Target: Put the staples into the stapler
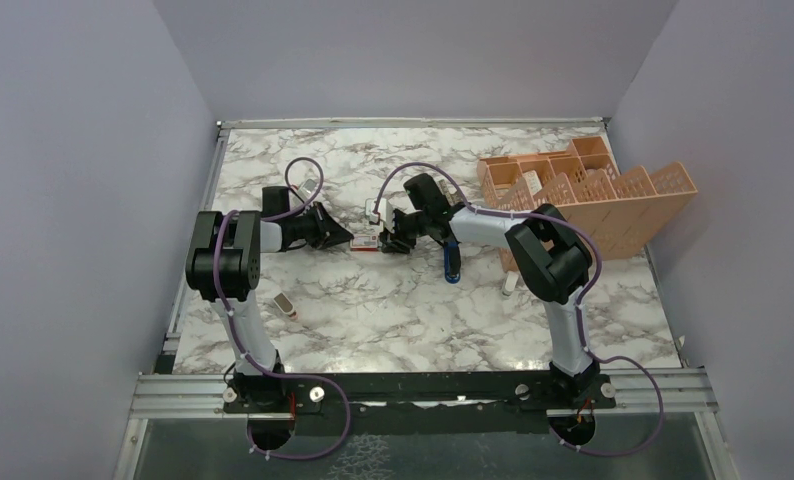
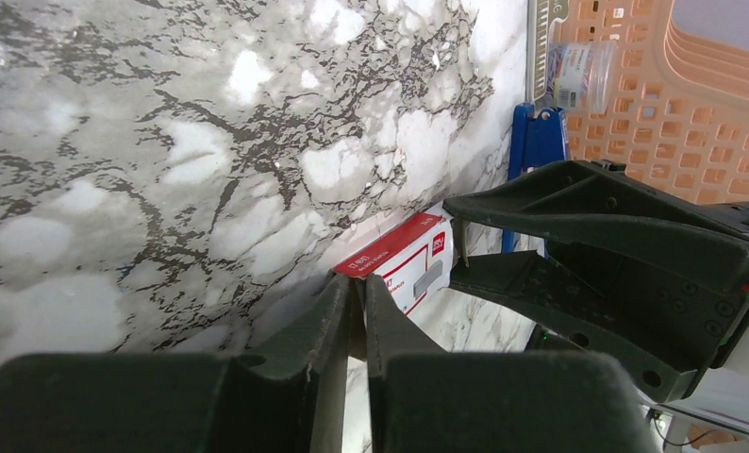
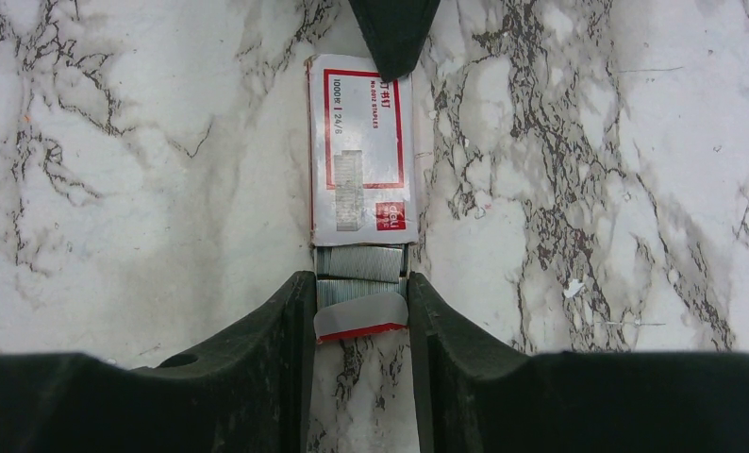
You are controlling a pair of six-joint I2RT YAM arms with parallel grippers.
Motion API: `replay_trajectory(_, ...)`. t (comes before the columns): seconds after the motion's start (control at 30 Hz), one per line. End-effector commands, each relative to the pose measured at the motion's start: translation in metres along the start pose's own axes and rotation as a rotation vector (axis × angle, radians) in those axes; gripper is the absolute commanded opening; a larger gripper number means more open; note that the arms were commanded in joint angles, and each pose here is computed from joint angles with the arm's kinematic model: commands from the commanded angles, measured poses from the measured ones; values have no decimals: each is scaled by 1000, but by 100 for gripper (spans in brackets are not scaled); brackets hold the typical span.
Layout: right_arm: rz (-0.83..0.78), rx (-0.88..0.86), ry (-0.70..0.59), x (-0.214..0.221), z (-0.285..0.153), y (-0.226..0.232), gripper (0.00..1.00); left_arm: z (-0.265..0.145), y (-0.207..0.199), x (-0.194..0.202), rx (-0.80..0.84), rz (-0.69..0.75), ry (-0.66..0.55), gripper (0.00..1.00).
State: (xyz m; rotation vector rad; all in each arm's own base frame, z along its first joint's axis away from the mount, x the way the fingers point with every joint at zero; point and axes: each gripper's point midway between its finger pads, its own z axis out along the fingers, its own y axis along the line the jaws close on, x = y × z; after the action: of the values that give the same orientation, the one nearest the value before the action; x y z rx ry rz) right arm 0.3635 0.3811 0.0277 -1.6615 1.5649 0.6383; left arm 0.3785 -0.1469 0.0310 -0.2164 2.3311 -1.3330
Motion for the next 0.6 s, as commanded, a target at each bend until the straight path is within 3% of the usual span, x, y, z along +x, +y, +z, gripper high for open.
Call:
replay_trajectory(0.0,29,10,73,26,1,3,38,0,-3,3,31,32,11,7)
replay_trajectory(0.07,29,10,74,26,1,3,36,0,-5,3,36,38,12,0)
replay_trajectory(0.57,24,59,102,32,-3,-5,34,-28,2,-32,-27,58,-131,0)
